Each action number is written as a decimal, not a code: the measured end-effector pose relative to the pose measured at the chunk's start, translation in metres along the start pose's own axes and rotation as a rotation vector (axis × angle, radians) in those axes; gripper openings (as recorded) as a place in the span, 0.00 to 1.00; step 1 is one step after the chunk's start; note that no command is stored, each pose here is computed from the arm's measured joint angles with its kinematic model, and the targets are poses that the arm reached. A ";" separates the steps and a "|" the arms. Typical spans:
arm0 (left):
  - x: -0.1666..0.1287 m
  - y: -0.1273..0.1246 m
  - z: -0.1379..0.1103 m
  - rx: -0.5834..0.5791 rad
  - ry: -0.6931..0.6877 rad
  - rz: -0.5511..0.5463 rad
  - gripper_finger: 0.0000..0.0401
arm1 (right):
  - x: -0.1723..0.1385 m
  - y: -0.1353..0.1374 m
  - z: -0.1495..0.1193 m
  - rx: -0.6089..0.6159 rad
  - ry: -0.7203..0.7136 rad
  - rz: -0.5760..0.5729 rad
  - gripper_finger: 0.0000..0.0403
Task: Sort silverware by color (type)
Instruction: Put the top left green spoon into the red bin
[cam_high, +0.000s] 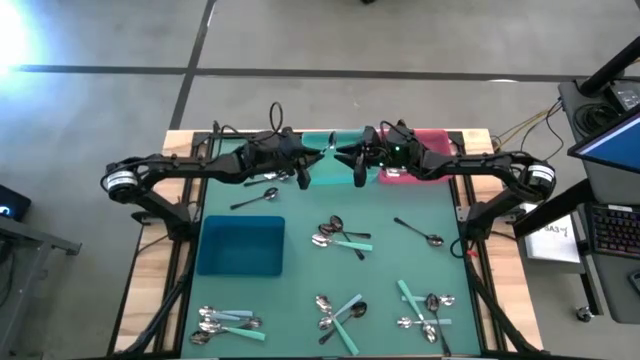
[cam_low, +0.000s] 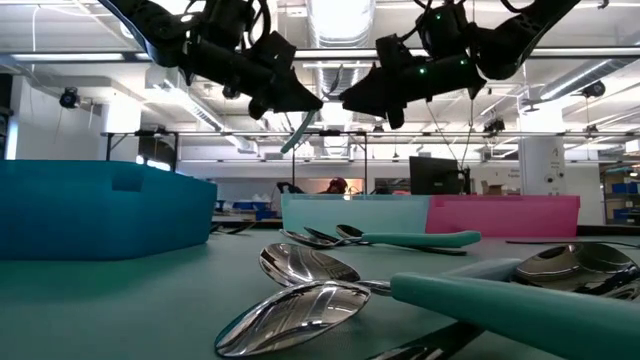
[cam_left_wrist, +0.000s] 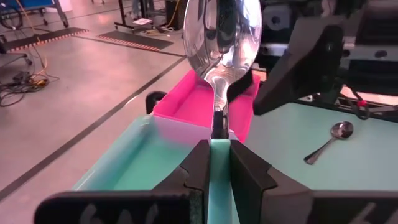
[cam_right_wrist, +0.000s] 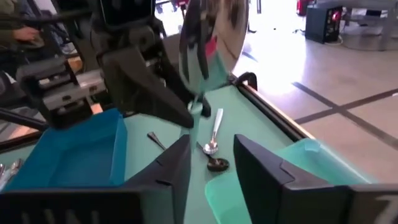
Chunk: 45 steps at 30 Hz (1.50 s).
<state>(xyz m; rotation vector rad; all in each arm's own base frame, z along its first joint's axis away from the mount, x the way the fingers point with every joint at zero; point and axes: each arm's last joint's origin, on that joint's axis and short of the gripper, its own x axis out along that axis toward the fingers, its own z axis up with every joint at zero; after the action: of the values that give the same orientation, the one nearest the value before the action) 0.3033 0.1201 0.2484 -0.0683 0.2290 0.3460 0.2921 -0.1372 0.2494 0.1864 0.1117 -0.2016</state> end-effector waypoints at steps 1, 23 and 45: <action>0.000 -0.001 0.000 0.000 -0.002 -0.002 0.06 | 0.000 0.000 0.001 -0.002 -0.004 0.001 0.33; 0.000 -0.006 0.007 -0.014 -0.077 -0.019 0.06 | 0.007 0.010 0.032 -0.063 -0.091 0.028 0.45; 0.009 -0.028 0.010 0.006 -0.172 -0.085 0.06 | 0.008 0.015 0.035 -0.110 -0.116 0.049 0.22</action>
<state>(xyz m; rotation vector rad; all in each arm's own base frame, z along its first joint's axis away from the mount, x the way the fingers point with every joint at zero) 0.3232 0.0978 0.2564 -0.0421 0.0570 0.2645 0.3059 -0.1309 0.2848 0.0678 0.0028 -0.1566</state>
